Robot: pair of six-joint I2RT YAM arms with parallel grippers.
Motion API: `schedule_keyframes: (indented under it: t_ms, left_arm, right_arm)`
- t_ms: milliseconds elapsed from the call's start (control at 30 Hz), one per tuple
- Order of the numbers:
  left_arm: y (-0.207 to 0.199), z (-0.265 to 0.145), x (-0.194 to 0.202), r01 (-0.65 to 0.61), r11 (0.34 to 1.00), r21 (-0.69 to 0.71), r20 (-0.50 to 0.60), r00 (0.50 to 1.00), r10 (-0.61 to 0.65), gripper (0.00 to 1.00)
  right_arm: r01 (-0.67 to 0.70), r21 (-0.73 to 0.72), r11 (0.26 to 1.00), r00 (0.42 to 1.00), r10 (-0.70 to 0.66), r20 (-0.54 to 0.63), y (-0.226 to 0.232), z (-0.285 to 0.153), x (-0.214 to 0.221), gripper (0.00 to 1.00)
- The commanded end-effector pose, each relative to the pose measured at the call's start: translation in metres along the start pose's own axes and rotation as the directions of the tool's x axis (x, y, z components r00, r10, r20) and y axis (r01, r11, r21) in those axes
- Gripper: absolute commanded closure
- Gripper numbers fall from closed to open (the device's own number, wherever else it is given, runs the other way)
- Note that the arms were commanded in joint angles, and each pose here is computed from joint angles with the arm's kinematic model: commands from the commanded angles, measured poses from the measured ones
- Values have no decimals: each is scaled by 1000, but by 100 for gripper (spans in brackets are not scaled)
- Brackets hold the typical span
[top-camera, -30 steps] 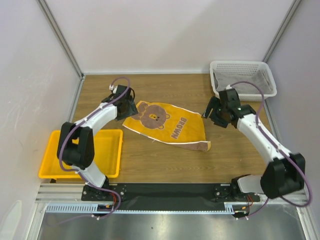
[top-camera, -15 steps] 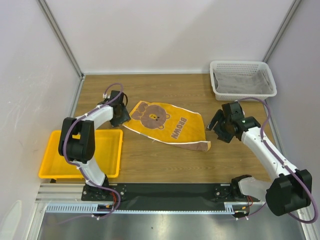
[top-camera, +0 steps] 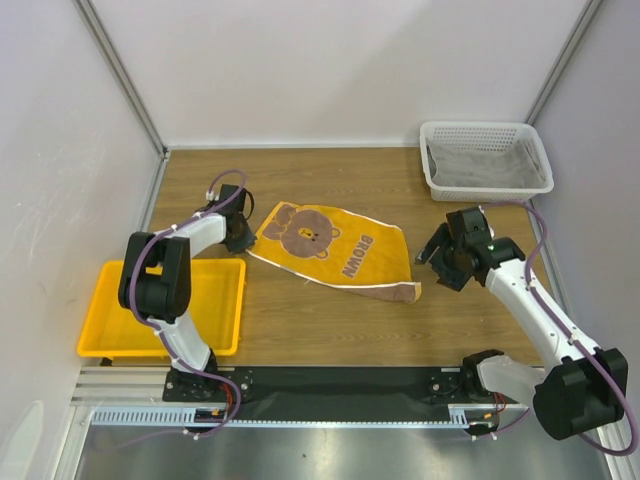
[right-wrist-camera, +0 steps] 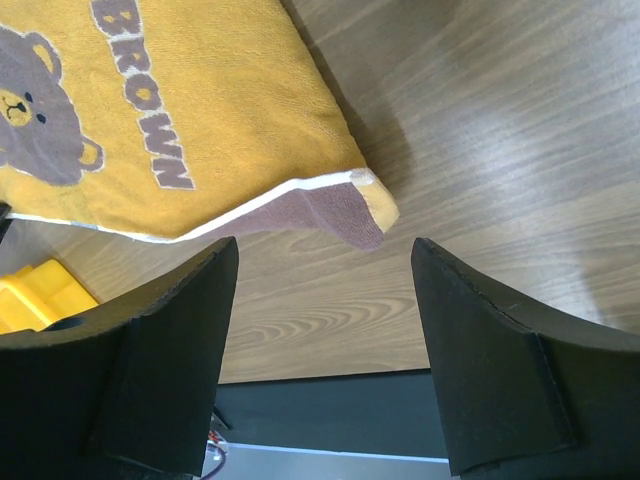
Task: Fold and stack the towels
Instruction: Flatten out the crumpled towel
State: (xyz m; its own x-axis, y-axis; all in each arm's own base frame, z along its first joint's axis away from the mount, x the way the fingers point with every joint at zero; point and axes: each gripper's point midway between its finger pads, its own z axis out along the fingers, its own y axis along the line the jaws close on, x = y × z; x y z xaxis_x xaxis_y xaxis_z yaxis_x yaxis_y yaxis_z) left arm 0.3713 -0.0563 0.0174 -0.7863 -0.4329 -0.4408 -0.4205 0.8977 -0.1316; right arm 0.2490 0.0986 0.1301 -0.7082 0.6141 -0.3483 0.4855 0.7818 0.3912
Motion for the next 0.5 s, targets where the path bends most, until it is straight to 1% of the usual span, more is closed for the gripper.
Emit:
schedule_keyframes:
  t_ms: [0, 67, 100, 167, 333, 467]
  left_arm:
    - [-2, 7, -1, 3, 1000, 18, 10, 1000, -3, 79]
    - [-3, 6, -2, 10, 1000, 23, 16, 1000, -11, 89]
    - [-3, 6, -2, 12, 1000, 23, 18, 1000, -12, 100]
    - [-3, 6, -2, 15, 1000, 24, 18, 1000, -15, 100]
    - [-3, 5, -1, 12, 1000, 25, 20, 1000, -13, 100]
    - [-4, 2, -4, 3, 999, 33, 32, 999, -4, 100]
  right_arm:
    - [-63, 16, 998, 998, 63, -6, -10, -2, 8, 25]
    - [-100, -10, 995, 995, 100, -10, -7, -1, 11, 26]
    - [-111, -4, 994, 993, 111, -29, -11, 3, 18, 27]
    - [-139, -6, 990, 990, 139, -31, -11, 9, 21, 27]
    - [-155, 22, 988, 985, 157, -66, -20, 26, 41, 27]
    - [-199, 14, 980, 978, 199, -60, -20, 33, 43, 28]
